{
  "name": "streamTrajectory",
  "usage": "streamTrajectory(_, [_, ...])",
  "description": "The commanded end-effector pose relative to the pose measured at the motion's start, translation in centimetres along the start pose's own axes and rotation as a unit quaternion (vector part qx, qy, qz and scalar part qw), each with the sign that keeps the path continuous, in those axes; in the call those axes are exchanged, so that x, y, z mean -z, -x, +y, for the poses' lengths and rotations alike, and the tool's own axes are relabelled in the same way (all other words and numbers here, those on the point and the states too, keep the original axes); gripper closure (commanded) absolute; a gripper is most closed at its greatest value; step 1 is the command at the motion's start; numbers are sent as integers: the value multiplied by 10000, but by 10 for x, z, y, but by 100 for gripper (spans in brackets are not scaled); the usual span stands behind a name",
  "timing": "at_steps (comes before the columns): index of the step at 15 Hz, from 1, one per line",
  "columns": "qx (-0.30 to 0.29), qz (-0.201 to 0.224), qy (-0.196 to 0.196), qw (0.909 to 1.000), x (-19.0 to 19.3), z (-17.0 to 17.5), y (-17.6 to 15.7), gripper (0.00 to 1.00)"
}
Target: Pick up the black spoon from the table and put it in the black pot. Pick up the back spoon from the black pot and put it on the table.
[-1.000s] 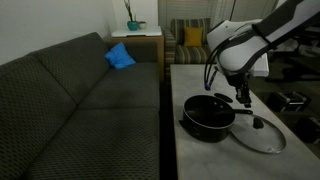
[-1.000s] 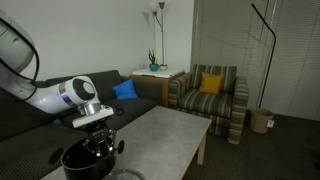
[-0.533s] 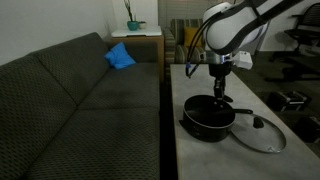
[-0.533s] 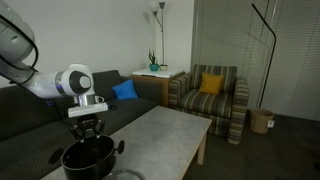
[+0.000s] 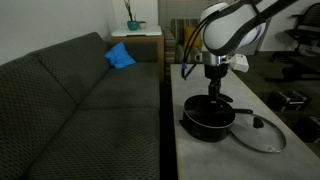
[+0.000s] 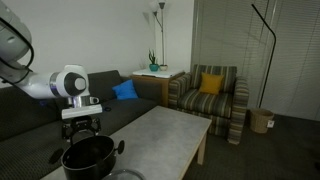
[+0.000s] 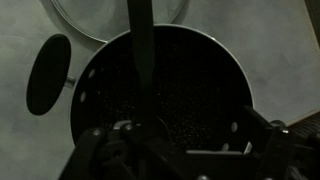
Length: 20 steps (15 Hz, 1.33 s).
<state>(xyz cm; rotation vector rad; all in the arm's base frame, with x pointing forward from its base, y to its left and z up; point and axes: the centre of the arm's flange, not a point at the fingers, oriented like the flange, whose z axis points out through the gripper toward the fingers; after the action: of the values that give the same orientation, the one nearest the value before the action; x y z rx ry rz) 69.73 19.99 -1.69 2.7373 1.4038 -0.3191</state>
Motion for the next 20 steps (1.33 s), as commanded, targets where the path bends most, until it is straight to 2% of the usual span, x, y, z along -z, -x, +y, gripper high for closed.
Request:
streamTrajectory(1, [-1, -1, 0, 10000, 0, 0, 0, 4])
streamTrajectory(3, [56, 3, 4, 10000, -2, 0, 4, 0])
streamTrajectory(6, [206, -44, 49, 9998, -4, 1, 14, 0])
streamTrajectory(12, [306, -140, 205, 9992, -7, 24, 49, 0])
streamTrajectory(20, [387, 146, 411, 9983, -27, 59, 75, 0])
